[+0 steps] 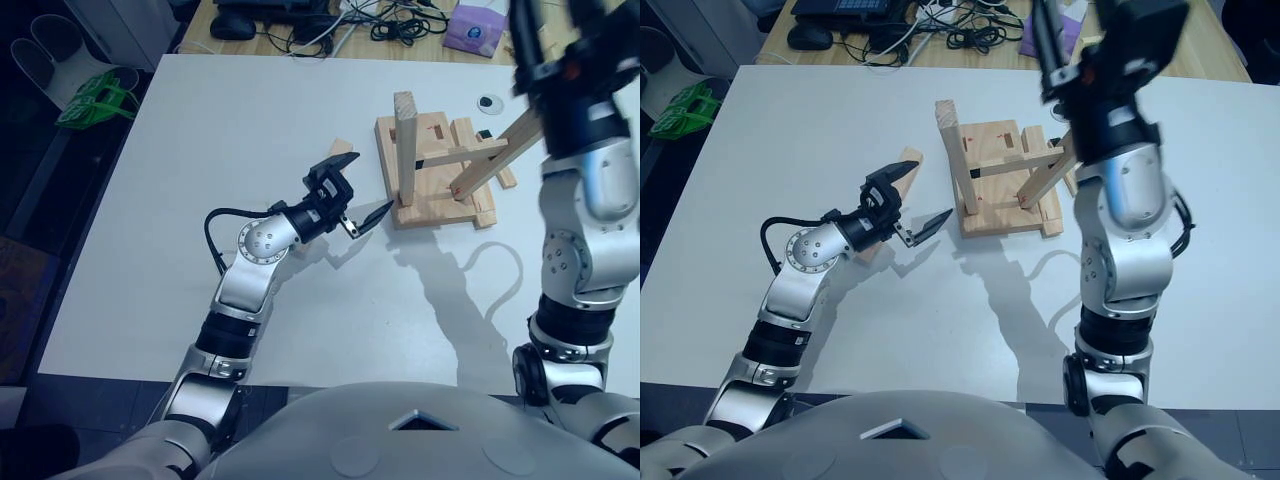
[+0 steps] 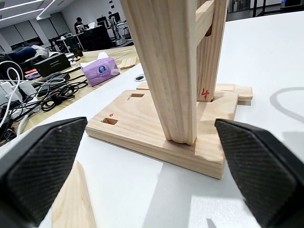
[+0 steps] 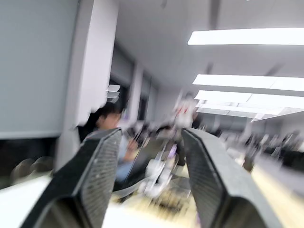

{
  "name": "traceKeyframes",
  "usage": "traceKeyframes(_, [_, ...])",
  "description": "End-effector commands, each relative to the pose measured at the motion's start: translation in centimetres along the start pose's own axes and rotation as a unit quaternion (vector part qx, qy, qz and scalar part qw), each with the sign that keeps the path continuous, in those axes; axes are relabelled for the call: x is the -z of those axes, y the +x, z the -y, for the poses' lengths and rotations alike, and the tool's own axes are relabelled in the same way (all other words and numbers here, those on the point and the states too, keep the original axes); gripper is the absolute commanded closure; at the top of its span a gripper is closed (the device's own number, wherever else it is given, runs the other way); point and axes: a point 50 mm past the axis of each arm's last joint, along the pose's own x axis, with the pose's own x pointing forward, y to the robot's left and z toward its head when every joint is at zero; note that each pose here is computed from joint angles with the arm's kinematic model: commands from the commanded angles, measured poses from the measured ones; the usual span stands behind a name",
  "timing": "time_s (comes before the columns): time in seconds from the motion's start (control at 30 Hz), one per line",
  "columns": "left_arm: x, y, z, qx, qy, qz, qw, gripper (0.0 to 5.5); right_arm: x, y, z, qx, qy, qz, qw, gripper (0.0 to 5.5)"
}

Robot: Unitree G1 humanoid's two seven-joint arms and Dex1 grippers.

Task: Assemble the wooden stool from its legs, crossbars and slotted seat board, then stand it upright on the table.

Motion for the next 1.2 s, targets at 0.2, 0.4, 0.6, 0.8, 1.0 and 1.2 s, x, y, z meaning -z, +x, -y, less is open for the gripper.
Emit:
traceKeyframes(0.2, [-0.2, 0.1, 0.2, 0.003, 0.009, 0.002, 1.0, 0.53, 7.6, -2.9, -0.3, 0.055, 0.161, -0.239, 0.956, 4.73])
traceKeyframes(0.4, [-0.2, 0.2, 0.3, 0.003, 0.009, 0.003, 1.0, 0.53, 8.8, -3.6, -0.9, 0.049, 0.205, -0.299, 0.931, 5.48])
traceKeyframes(0.6, [-0.3, 0.3, 0.1, 0.0, 0.009, 0.003, 1.0, 0.53, 5.1, -1.6, 0.1, 0.059, 0.134, -0.165, 0.975, 5.48])
traceKeyframes(0.8, [-0.3, 0.2, 0.0, 0.002, 0.01, 0.002, 1.0, 0.53, 5.3, -2.2, 0.1, 0.052, 0.076, -0.143, 0.985, 5.48])
traceKeyframes(1.0, [-0.5, 0.2, 0.0, 0.0, 0.011, 0.005, 1.0, 0.53, 14.0, -8.9, -1.0, 0.027, 0.14, -0.438, 0.888, 5.48])
traceKeyframes(1.2, [-0.5, 0.2, 0.1, -0.006, 0.01, 0.006, 1.0, 0.53, 12.8, -6.6, -0.7, 0.06, 0.153, -0.357, 0.92, 5.48])
